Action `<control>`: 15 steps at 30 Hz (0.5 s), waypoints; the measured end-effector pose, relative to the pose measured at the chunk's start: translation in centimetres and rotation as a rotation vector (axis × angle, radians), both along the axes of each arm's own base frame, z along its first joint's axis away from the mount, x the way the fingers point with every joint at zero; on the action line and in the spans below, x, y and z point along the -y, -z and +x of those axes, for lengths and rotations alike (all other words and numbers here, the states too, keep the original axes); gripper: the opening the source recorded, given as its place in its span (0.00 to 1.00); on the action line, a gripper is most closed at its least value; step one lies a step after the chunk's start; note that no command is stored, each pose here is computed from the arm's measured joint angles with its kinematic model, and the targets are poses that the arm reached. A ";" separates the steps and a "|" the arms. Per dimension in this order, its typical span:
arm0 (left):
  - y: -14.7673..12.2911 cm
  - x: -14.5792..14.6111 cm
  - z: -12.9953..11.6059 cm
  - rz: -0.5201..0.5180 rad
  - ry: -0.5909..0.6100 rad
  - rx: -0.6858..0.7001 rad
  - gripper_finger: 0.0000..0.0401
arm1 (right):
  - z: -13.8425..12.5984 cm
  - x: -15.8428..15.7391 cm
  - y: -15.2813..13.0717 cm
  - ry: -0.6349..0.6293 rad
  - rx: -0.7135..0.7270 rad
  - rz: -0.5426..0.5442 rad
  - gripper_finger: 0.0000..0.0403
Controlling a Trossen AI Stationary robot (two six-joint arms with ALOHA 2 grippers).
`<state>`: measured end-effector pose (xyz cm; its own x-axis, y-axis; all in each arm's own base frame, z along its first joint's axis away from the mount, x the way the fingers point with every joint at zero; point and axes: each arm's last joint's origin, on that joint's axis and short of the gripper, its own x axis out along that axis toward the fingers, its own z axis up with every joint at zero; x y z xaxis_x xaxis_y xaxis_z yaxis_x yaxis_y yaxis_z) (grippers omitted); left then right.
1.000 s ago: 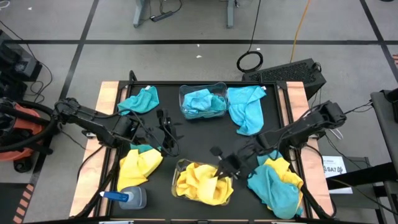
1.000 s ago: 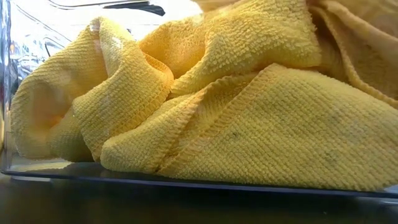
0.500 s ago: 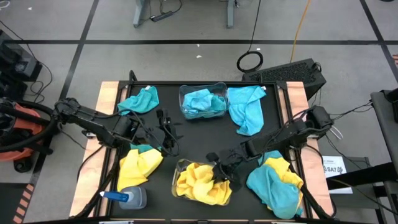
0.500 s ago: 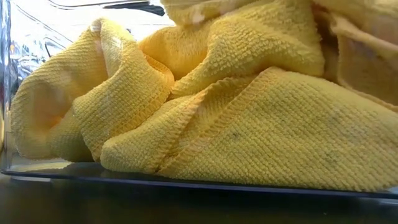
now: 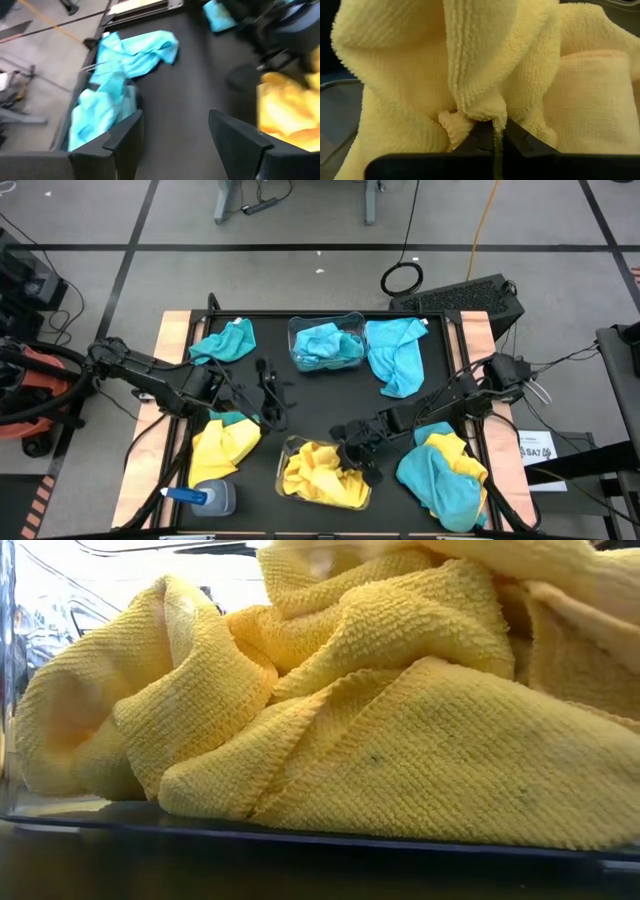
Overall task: Sort microfiber towel by color & place in baskets
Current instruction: Put the yellow microfiber towel into the bottom transparent bin
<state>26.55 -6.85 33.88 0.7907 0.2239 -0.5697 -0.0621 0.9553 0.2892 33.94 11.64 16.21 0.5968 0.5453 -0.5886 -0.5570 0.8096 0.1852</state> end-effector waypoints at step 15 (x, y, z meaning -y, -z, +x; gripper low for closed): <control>1.0 3.4 3.4 -0.256 0.484 0.073 0.58 | 0.0 0.0 0.0 0.006 0.001 -0.005 0.23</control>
<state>29.92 -10.20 32.91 0.8087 -0.3136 -0.4977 0.3905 0.9189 0.0556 33.95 11.62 16.18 0.6006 0.5384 -0.5911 -0.5522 0.8140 0.1804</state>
